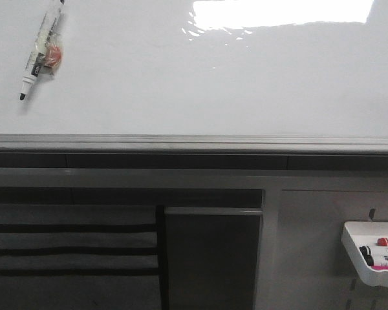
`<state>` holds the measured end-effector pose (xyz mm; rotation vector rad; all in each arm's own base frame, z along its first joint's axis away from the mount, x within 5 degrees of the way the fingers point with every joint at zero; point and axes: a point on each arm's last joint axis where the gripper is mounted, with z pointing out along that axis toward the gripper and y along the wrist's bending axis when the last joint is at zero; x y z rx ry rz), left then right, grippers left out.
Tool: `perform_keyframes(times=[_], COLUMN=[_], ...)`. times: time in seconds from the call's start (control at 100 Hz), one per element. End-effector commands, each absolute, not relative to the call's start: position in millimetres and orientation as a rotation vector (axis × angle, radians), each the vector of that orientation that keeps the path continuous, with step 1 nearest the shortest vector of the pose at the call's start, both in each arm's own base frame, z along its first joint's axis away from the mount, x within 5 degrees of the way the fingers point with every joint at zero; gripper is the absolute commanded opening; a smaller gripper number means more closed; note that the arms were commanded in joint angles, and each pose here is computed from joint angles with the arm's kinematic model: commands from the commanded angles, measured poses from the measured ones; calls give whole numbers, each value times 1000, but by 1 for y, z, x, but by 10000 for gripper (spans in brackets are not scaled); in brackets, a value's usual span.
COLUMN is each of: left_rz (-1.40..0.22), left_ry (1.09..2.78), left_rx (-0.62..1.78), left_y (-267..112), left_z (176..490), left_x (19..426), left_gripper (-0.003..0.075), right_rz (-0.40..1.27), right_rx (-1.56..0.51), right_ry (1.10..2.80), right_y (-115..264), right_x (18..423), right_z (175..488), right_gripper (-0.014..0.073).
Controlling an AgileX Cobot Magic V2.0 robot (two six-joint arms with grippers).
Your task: Write number 3 on whiteboard
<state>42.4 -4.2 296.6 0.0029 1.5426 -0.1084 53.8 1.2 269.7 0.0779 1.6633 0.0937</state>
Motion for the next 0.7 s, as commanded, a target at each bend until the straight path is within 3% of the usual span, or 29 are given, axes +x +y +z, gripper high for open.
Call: perform_keyframes(times=[0.0,0.24,0.55,0.62,0.69], left_rz=[-77,-65,-67,-60,-41], left_ry=[1594,1778,1893,1913,1923], left_rx=[36,65,58,67,105], left_y=[-5,-7,-9,-9,-10], left_z=[326,353,340,337,335], left_x=[48,87,125,131,138], left_gripper=[-20,-20,-20,-20,8], right_rz=[72,-9,-7,-5,2], right_rx=[59,-42,-42,-41,-37], right_ry=[1659,1838,1945,1962,1976], right_y=[1,1,1,1,2], right_x=[61,97,125,129,132], right_z=[301,333,323,320,318], right_gripper=[-69,-69,-69,-34,59])
